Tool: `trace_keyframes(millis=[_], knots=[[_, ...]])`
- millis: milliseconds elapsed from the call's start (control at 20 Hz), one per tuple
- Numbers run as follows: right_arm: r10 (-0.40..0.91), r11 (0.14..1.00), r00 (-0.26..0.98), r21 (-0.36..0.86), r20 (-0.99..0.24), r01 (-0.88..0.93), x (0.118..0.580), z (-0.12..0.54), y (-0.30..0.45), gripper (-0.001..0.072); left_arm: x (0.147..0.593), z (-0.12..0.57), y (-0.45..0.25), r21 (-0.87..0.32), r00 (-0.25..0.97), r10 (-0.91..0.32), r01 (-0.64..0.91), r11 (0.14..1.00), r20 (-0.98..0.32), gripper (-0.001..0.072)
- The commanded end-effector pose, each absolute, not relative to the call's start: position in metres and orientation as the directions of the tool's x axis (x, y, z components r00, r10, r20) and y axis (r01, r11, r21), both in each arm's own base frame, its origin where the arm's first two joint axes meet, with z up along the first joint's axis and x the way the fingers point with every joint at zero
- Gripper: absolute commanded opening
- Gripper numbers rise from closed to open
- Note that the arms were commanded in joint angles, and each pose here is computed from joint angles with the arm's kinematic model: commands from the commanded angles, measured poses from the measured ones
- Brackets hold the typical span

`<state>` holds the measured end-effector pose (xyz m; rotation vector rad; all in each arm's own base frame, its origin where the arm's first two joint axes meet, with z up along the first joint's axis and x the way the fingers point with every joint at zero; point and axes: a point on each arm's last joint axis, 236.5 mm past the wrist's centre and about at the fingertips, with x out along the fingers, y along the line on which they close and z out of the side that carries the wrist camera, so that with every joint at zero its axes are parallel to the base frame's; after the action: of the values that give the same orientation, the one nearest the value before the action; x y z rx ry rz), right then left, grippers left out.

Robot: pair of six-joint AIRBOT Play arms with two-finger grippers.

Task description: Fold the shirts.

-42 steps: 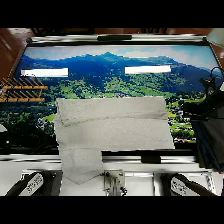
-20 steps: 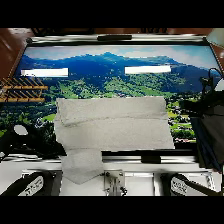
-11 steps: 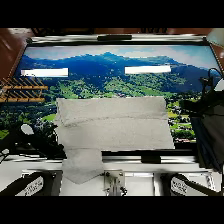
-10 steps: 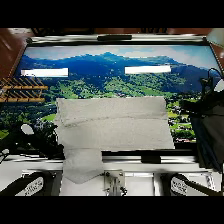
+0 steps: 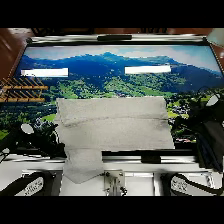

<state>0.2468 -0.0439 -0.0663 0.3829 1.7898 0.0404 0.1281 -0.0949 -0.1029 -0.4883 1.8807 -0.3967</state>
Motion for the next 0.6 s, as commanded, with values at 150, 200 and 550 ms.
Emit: trace_keyframes(millis=[150,200,550], knots=[[0.25,0.958,-0.293,0.193,-0.923,0.211,0.212,-0.092,-0.049,0.0615,0.129,-0.102,-0.097,-0.493,-0.312,-0.519,-0.166,0.854,-0.796,0.0029],[0.255,0.957,-0.295,0.196,-0.921,0.213,0.211,-0.093,-0.048,0.0615,0.129,-0.102,-0.097,-0.492,-0.31,-0.519,-0.166,0.854,-0.796,0.0029],[0.402,0.899,-0.284,0.316,-0.871,0.303,0.221,-0.11,-0.015,0.0615,0.131,-0.1,-0.097,-0.494,-0.301,-0.519,-0.16,0.855,-0.8,0.0029]])
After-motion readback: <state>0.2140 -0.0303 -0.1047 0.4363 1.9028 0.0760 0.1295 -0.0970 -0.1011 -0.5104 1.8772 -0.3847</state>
